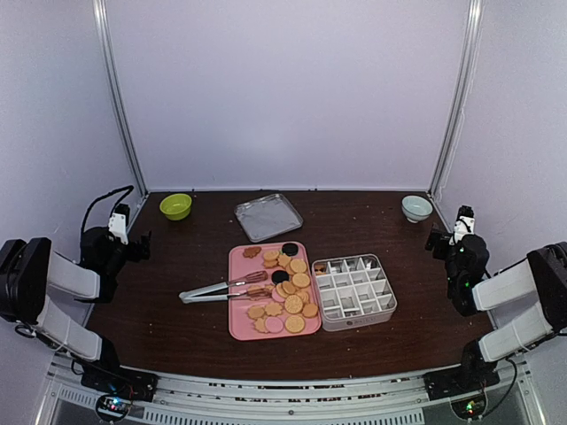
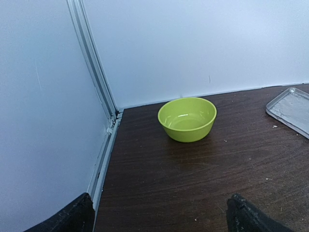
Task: Pack the cookies
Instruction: Pick up the clamp at the center of the board.
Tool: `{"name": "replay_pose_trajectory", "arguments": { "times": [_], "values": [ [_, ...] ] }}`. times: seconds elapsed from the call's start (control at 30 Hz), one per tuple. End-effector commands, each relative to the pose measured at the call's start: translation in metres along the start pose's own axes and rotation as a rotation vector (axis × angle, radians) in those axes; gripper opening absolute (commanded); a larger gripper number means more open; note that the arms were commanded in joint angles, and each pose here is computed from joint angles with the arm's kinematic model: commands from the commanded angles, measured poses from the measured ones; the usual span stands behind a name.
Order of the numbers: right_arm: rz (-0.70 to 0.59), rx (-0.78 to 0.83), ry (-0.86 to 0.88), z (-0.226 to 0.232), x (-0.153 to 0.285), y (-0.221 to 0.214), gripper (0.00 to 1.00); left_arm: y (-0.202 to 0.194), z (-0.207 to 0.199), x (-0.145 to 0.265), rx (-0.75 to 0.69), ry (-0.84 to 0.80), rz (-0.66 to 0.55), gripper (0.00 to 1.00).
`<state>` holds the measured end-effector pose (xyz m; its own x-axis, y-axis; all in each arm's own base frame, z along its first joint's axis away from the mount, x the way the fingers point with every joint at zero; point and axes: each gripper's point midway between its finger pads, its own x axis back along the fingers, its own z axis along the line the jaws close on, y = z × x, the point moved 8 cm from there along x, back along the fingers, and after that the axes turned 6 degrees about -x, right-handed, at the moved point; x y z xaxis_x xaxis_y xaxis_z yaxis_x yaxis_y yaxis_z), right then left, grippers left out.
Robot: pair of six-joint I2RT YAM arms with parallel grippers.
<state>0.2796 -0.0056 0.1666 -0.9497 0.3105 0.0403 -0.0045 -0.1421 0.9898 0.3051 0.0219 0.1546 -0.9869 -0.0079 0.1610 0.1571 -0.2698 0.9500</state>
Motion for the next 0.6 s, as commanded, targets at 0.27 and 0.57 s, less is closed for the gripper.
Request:
{"name": "replay_pose_trajectory", "arguments": {
  "times": [0.27,0.57],
  "values": [
    [-0.053,-0.014,-0.034,-0.002,-0.004,0.011,1.0,0.017,0.004,-0.004,0.004,0.021,-0.076,0.98],
    [-0.046,-0.023,-0.151,-0.003,0.001,0.051,1.0,0.054,0.016,-0.017,-0.009,-0.048,0.041,0.98]
  ]
}}
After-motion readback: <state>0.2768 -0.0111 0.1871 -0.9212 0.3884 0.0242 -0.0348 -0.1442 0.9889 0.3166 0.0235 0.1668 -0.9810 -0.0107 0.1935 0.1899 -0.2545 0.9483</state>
